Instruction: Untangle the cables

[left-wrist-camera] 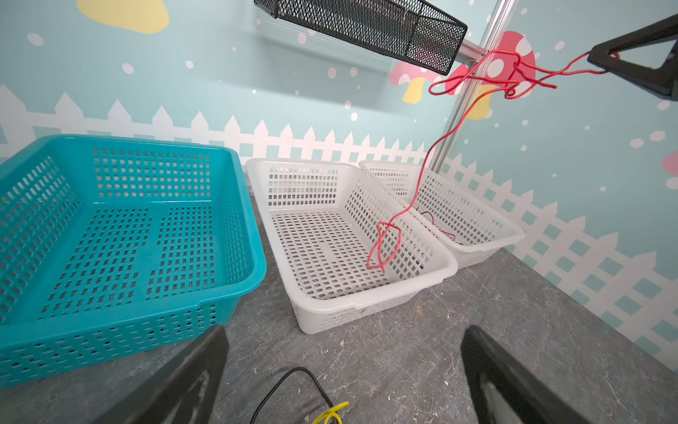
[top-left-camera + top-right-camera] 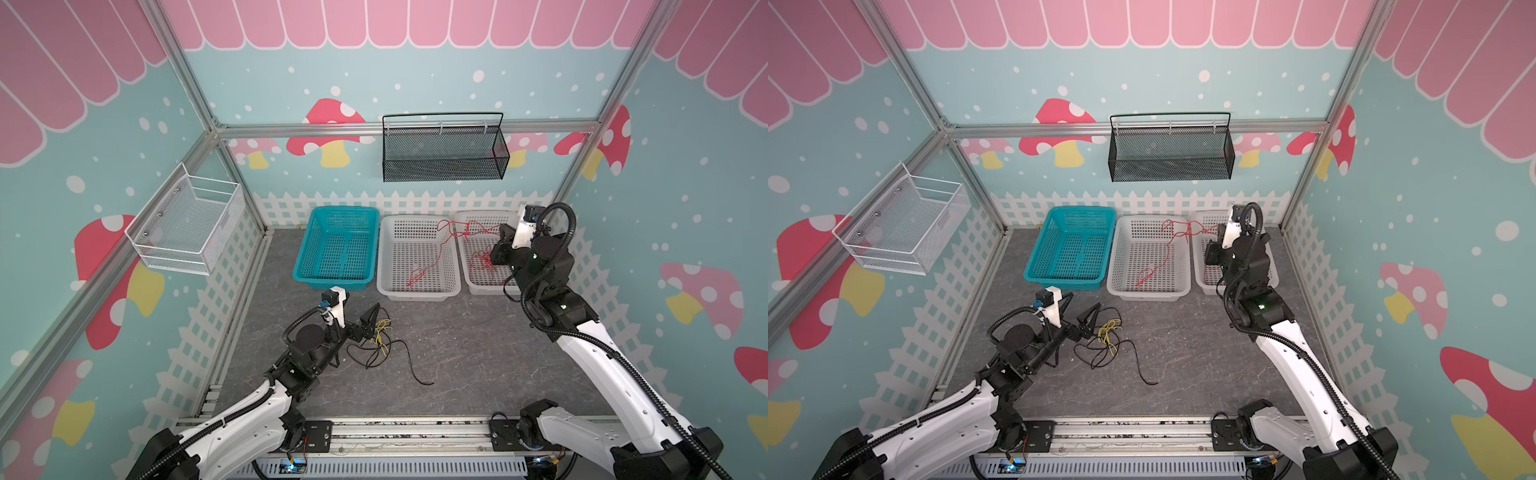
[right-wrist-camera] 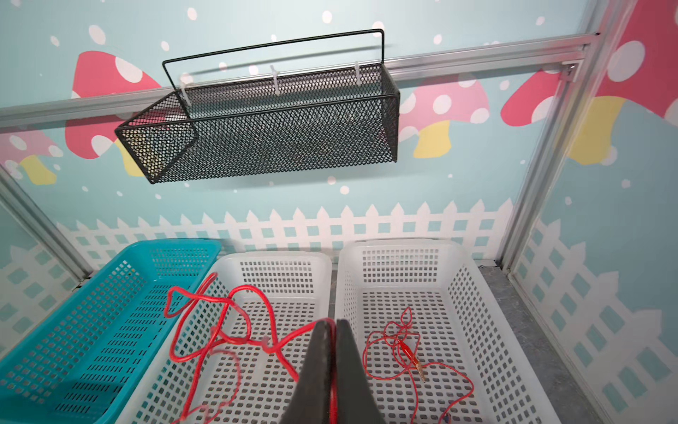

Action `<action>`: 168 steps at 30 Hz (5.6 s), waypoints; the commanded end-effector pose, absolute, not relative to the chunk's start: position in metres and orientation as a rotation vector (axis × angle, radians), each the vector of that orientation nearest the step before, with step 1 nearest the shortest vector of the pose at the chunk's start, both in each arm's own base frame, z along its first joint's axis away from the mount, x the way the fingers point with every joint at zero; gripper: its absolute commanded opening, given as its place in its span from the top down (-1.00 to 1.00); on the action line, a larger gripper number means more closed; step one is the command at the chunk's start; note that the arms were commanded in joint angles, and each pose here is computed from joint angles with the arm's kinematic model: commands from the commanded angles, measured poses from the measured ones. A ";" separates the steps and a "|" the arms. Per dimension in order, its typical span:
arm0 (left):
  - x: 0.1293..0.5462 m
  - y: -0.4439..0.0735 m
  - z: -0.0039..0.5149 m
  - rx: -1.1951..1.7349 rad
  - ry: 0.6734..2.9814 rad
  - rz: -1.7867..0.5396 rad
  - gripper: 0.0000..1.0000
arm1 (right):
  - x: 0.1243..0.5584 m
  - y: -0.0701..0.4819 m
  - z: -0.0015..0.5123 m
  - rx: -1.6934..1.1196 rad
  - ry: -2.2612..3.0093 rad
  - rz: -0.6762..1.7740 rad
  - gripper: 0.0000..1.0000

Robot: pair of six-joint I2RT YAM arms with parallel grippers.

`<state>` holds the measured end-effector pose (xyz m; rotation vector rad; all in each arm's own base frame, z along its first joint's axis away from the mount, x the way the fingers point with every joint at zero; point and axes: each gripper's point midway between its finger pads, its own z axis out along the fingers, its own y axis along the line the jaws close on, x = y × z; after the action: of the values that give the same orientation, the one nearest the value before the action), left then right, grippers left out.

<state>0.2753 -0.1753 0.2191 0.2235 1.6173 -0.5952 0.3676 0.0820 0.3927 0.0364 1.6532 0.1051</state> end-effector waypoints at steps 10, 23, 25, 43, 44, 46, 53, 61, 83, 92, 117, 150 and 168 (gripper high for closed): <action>0.272 -0.171 0.201 0.212 1.657 -0.589 -0.98 | 0.371 0.032 0.461 0.205 1.462 -0.116 1.00; 0.264 -0.166 0.188 0.188 1.695 -0.606 -0.98 | 0.405 -0.041 0.437 0.389 1.466 -0.337 1.00; 0.263 -0.165 0.187 0.185 1.700 -0.605 -0.98 | 0.413 -0.049 0.424 0.397 1.481 -0.317 1.00; 0.264 -0.162 0.178 0.174 1.724 -0.590 -0.98 | 0.450 -0.038 0.231 0.433 1.867 -0.234 0.76; 0.264 -0.162 0.177 0.174 1.727 -0.588 -0.98 | 0.447 -0.040 0.227 0.443 1.879 -0.242 0.72; 0.264 -0.162 0.176 0.173 1.728 -0.585 -0.98 | 0.442 -0.042 0.221 0.458 1.896 -0.251 0.63; 0.264 -0.162 0.174 0.171 1.733 -0.585 -0.98 | 0.420 -0.047 0.215 0.488 1.927 -0.254 0.52; 0.264 -0.162 0.174 0.170 1.729 -0.592 -0.98 | 0.405 -0.041 0.222 0.463 1.936 -0.199 0.17; 0.264 -0.151 0.167 0.142 1.768 -0.525 -0.98 | 0.385 0.062 0.232 -0.024 2.031 0.165 -0.17; 0.271 -0.128 0.154 0.028 1.840 -0.391 -0.98 | 0.348 0.178 0.225 -0.476 2.001 0.341 -0.20; 0.271 -0.111 0.133 -0.094 1.903 -0.342 -0.98 | 0.286 0.344 0.106 -0.959 2.085 0.626 -0.44; 0.272 -0.109 0.140 -0.086 1.889 -0.337 -0.98 | 0.303 0.380 0.075 -1.041 2.058 0.645 0.83; 0.270 -0.114 0.143 -0.050 1.884 -0.361 -0.98 | 0.309 0.358 0.111 -1.061 1.995 0.477 0.34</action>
<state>0.2695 -0.1133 0.1359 -0.0482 1.8972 -0.3489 0.3127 0.3648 0.1325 -1.0026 1.9467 0.5467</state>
